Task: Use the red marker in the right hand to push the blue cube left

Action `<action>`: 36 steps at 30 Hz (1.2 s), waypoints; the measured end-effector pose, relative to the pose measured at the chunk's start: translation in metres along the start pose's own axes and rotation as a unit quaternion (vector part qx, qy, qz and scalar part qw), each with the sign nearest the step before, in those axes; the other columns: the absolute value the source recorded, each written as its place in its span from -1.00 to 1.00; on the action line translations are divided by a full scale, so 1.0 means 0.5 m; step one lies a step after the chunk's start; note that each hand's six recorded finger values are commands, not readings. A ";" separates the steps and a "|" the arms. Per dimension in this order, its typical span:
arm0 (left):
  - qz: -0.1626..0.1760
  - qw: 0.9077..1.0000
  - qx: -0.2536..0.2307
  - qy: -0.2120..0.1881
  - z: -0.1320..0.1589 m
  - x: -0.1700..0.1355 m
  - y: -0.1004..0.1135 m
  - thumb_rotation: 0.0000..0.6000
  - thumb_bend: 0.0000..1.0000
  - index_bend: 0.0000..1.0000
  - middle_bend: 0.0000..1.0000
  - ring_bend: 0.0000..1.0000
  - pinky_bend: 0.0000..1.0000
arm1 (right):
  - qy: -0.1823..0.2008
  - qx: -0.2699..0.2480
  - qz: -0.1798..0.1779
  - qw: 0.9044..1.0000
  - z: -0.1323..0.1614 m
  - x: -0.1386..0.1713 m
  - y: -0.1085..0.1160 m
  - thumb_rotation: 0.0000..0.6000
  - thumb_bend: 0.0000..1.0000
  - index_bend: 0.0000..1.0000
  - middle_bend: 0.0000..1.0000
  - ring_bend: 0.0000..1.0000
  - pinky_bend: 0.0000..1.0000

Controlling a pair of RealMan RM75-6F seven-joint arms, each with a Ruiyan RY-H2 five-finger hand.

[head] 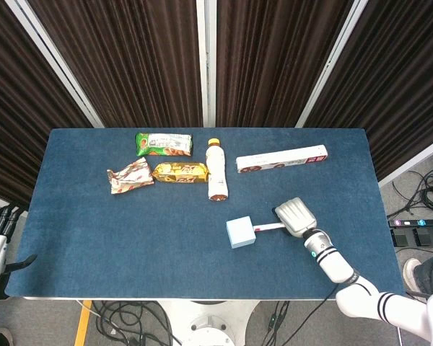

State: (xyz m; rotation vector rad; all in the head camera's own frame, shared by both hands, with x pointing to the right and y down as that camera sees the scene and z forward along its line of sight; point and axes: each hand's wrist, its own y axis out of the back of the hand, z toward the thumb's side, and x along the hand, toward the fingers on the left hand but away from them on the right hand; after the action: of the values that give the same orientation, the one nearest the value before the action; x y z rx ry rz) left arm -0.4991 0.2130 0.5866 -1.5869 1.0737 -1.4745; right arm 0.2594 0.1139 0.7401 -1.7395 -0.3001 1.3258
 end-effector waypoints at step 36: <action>0.004 1.000 -0.001 0.004 -0.007 0.000 0.005 1.00 -0.90 -0.83 -0.86 -0.95 -0.84 | 0.040 -0.005 -0.003 0.999 0.095 -0.025 0.033 1.00 -0.52 0.27 0.33 0.54 0.76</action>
State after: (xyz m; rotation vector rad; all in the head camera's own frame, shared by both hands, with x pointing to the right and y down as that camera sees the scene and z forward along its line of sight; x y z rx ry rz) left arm -0.5030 0.2119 0.5845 -1.5769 1.0848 -1.4772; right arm 0.2081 0.1201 0.7346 -1.7941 -0.2674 1.2494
